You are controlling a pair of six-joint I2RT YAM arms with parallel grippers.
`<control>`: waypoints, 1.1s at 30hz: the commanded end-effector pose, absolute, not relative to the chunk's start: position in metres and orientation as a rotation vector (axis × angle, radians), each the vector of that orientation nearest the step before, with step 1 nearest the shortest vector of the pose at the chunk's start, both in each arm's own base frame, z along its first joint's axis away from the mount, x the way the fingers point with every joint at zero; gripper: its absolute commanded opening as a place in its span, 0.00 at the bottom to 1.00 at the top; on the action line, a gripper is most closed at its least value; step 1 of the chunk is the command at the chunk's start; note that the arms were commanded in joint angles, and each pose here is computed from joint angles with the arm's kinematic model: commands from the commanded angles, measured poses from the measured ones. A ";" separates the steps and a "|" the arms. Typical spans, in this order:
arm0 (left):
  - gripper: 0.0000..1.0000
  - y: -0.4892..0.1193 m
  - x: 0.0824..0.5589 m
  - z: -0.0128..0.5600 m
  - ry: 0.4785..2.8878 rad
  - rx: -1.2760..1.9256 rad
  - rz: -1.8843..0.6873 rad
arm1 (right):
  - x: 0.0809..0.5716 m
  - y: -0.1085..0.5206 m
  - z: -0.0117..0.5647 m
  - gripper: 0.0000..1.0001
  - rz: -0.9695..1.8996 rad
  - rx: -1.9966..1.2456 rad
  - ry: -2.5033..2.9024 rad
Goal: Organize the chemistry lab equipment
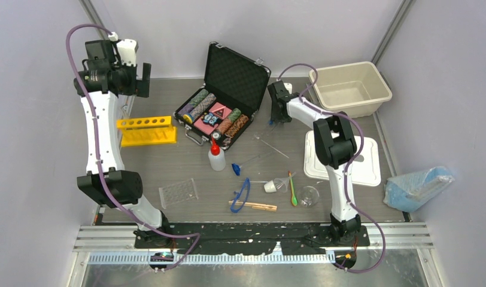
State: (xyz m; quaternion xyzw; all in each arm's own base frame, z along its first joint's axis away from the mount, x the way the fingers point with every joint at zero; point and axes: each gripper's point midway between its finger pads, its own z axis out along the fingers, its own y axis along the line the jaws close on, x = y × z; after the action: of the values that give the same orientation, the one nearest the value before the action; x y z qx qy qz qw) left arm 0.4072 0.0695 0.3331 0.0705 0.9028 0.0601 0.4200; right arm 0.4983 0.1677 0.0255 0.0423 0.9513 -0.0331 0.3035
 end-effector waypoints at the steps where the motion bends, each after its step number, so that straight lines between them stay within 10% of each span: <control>1: 1.00 0.072 0.410 0.353 2.197 0.190 0.179 | 0.474 0.150 0.034 0.40 -0.130 0.128 2.560; 15: 1.00 0.056 0.400 0.354 2.194 0.232 0.094 | 0.400 0.133 0.017 0.36 -0.043 -0.002 2.768; 20: 1.00 0.040 0.390 0.353 2.210 0.272 -0.006 | 0.398 0.133 0.020 0.07 -0.025 -0.052 2.784; 33: 1.00 -0.071 0.316 0.394 2.075 0.566 -0.741 | 0.384 0.196 0.224 0.05 0.525 -0.617 2.148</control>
State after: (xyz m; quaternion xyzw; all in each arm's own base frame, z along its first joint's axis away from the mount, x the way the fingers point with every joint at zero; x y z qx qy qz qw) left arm 0.3658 -0.0157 0.3529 0.1701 0.8824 -0.1540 0.4108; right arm 0.3920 0.1576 0.1076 -0.1272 0.9495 0.0958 0.2702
